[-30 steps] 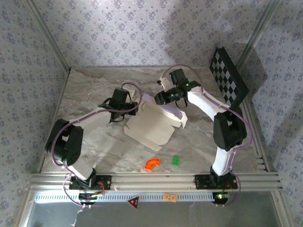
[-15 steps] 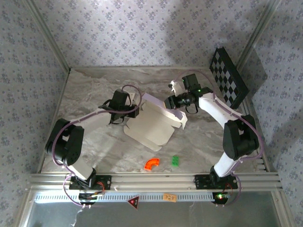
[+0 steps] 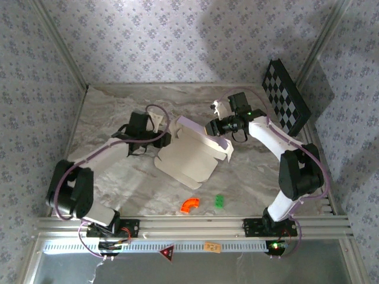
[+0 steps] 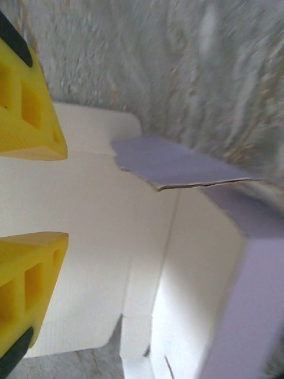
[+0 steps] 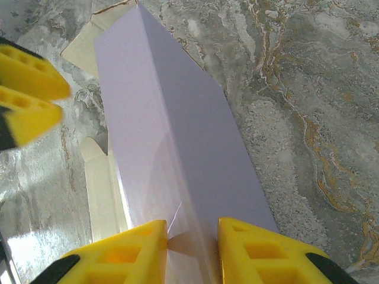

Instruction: Fold the paper box

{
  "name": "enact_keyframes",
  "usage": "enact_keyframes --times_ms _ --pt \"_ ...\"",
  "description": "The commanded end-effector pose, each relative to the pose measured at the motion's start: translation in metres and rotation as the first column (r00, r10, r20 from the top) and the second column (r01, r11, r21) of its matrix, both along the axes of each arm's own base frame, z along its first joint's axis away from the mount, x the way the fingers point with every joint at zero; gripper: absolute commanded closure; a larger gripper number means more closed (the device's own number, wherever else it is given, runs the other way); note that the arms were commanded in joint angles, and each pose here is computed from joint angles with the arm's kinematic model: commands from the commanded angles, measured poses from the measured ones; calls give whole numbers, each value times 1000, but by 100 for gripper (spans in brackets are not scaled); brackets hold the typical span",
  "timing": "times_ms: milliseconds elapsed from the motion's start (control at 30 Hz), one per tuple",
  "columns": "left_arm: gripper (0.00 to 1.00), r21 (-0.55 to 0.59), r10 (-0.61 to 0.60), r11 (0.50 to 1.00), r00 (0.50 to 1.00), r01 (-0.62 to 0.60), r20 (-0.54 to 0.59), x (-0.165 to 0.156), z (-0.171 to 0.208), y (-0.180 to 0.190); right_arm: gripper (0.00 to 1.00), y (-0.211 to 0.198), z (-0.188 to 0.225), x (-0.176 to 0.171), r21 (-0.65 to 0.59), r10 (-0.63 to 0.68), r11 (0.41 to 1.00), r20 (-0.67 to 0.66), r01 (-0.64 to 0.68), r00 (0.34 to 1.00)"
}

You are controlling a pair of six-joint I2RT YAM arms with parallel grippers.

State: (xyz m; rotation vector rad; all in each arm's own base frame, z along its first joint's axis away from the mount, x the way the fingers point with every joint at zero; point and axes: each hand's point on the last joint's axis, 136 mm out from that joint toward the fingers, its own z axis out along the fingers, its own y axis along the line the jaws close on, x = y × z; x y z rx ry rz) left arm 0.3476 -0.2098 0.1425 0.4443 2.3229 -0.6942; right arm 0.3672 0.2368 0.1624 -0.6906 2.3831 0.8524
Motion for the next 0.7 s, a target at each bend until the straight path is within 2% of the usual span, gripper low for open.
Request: enact_keyframes --times_ms 0,67,167,300,400,500,667 --pt "59 20 -6 1000 994 4 106 9 30 13 71 0 -13 -6 -20 15 1000 -33 -16 999" --pt "56 64 5 998 992 -13 127 20 29 25 71 -1 -12 -6 -21 17 1000 -29 -18 999" --pt "56 105 -56 994 988 41 144 35 16 29 72 -1 -13 -7 -23 21 1000 -31 -21 999" --pt "56 114 -147 984 983 134 111 55 -10 23 72 -1 -12 -5 -24 20 999 -27 -20 999" --pt "56 73 -198 979 972 190 129 70 -18 16 72 -1 -13 -5 -27 18 999 -29 -19 999" --pt "54 8 -314 948 934 317 169 74 -11 0 73 -1 -12 -6 -24 23 999 -28 -24 999" --pt "53 -2 -443 890 867 455 229 77 -5 -16 73 -2 -9 -4 -20 25 999 -23 -25 999"
